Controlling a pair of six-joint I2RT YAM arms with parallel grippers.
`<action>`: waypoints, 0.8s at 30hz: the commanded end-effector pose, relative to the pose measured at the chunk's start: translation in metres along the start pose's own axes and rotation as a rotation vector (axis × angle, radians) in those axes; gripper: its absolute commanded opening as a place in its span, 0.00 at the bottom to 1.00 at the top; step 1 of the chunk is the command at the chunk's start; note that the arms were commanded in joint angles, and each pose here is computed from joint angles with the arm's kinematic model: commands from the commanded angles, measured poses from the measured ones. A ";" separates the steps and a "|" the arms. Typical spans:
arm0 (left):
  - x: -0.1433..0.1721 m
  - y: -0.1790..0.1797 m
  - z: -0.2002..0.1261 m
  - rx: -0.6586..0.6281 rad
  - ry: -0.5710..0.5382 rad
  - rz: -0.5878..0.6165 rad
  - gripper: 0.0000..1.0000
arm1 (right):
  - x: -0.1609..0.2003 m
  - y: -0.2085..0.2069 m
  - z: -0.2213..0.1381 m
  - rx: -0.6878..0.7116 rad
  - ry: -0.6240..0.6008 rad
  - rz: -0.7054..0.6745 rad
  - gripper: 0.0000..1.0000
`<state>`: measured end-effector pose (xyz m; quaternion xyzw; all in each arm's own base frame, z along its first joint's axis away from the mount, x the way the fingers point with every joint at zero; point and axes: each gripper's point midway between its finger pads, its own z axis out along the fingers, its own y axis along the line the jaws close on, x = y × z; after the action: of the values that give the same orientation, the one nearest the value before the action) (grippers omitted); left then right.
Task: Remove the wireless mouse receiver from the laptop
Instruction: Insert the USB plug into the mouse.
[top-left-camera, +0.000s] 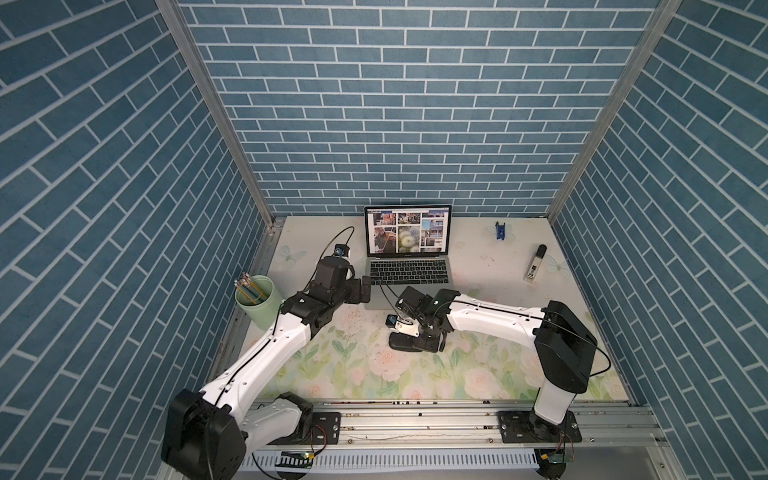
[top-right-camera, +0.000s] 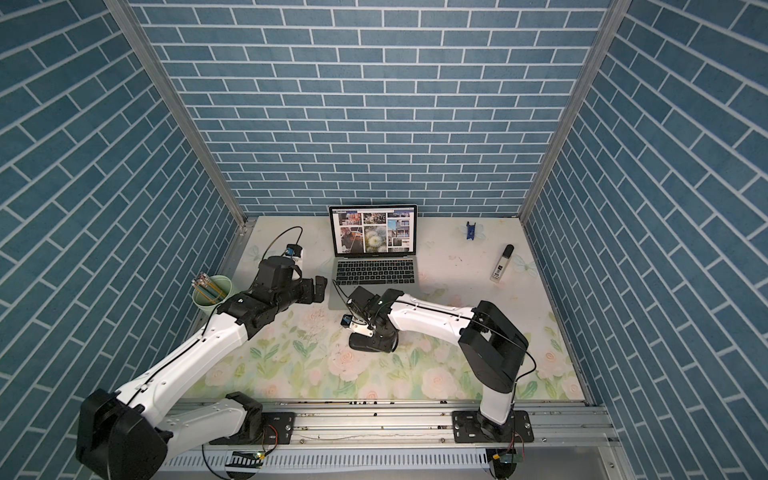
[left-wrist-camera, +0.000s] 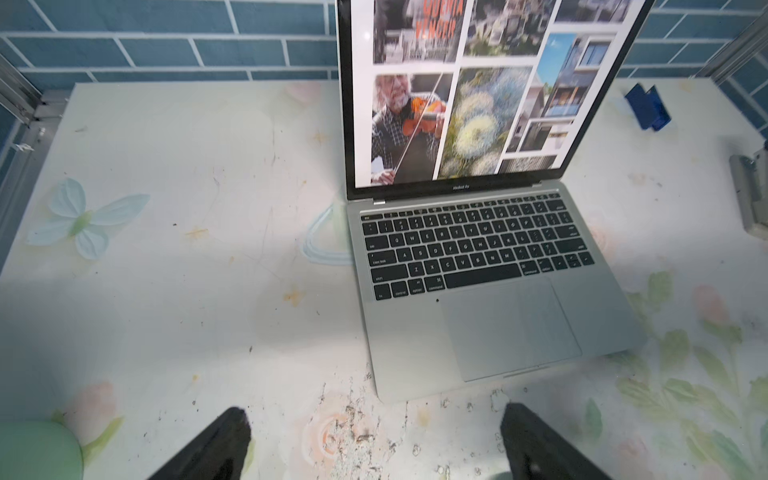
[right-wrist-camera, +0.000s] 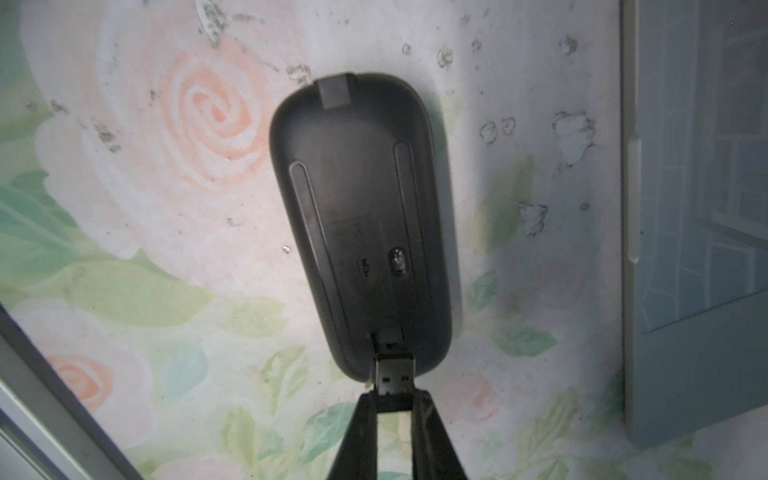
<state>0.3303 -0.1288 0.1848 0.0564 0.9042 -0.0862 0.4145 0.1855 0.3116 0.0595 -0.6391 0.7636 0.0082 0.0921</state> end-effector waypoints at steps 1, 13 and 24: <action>-0.002 -0.006 -0.002 0.026 0.002 0.025 0.99 | 0.000 0.008 0.002 -0.023 0.009 0.031 0.00; 0.011 0.002 0.007 -0.021 0.069 0.028 1.00 | 0.010 0.004 0.009 0.004 0.050 -0.043 0.00; 0.016 0.001 0.010 -0.015 0.088 0.031 0.99 | 0.019 -0.001 0.017 0.008 0.063 -0.034 0.00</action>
<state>0.3269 -0.1287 0.1630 0.0699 0.9203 -0.0726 0.3780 0.1858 0.3057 0.0502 -0.6480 0.7569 -0.0048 0.0851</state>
